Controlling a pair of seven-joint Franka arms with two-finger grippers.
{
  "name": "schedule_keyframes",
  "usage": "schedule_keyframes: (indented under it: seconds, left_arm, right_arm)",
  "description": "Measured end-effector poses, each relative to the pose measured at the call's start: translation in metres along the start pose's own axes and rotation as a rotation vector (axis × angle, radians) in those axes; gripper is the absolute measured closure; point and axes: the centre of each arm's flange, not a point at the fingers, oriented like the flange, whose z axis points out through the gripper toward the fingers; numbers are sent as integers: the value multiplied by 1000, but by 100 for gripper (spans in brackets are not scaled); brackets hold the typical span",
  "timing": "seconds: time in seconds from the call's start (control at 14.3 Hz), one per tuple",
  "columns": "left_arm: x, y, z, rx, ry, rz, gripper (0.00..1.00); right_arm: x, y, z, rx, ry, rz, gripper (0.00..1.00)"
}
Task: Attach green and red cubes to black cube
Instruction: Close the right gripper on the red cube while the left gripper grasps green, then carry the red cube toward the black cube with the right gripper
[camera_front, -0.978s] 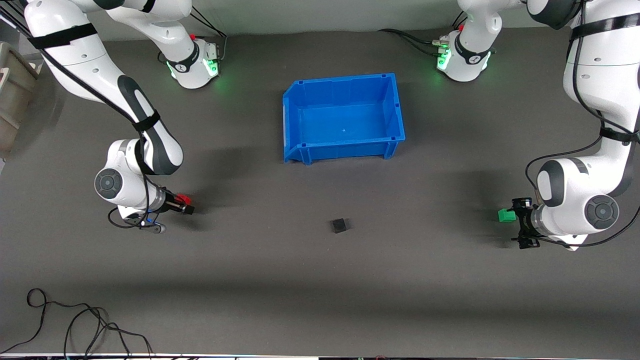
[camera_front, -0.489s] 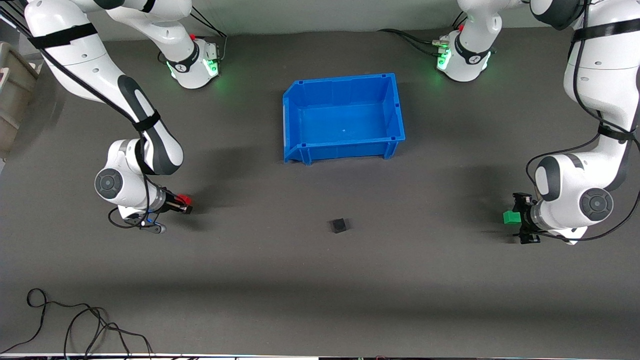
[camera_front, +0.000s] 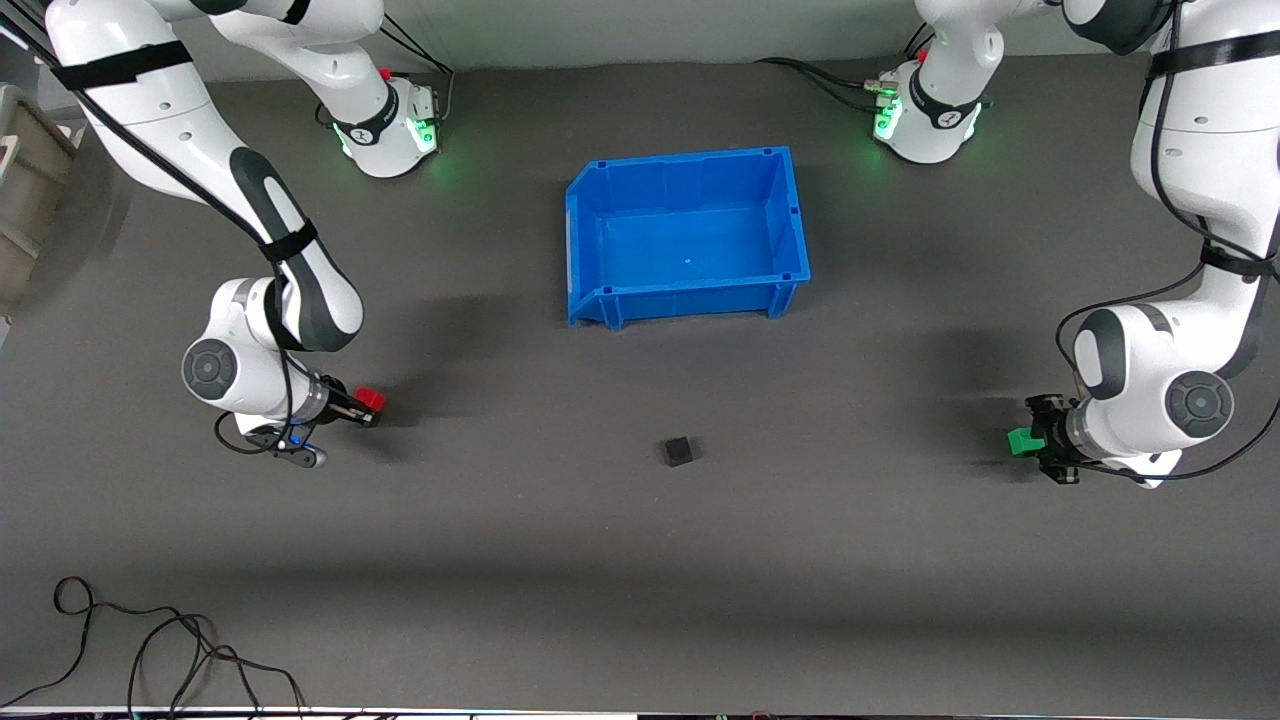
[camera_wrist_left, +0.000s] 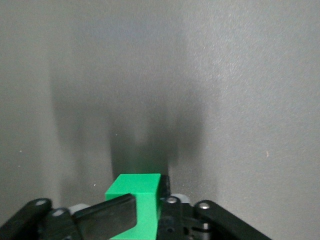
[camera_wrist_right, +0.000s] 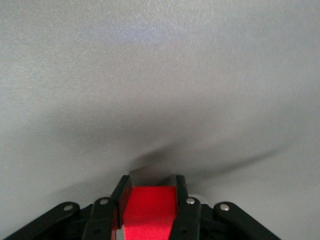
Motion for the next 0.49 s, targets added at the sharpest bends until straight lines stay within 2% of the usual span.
schedule_keyframes:
  seconds: [0.14,0.21,0.35,0.49]
  left_arm:
    - [0,1,-5,-9,0,0,88]
    - [-2,4,-9,-20,0,0,98]
    - [-8,15,-24,-54,-2,-16,98]
    - [-21,23,-36,-78,-5,-28,98]
  right_arm:
    - [2,-11,-25,-1,-29,67,60]
    - [2,-18,-40,-1,-40,102,60]
    - [-2,-42,-68,23,-65,200,60]
    - [-15,-78,-84,73,-91,335,60]
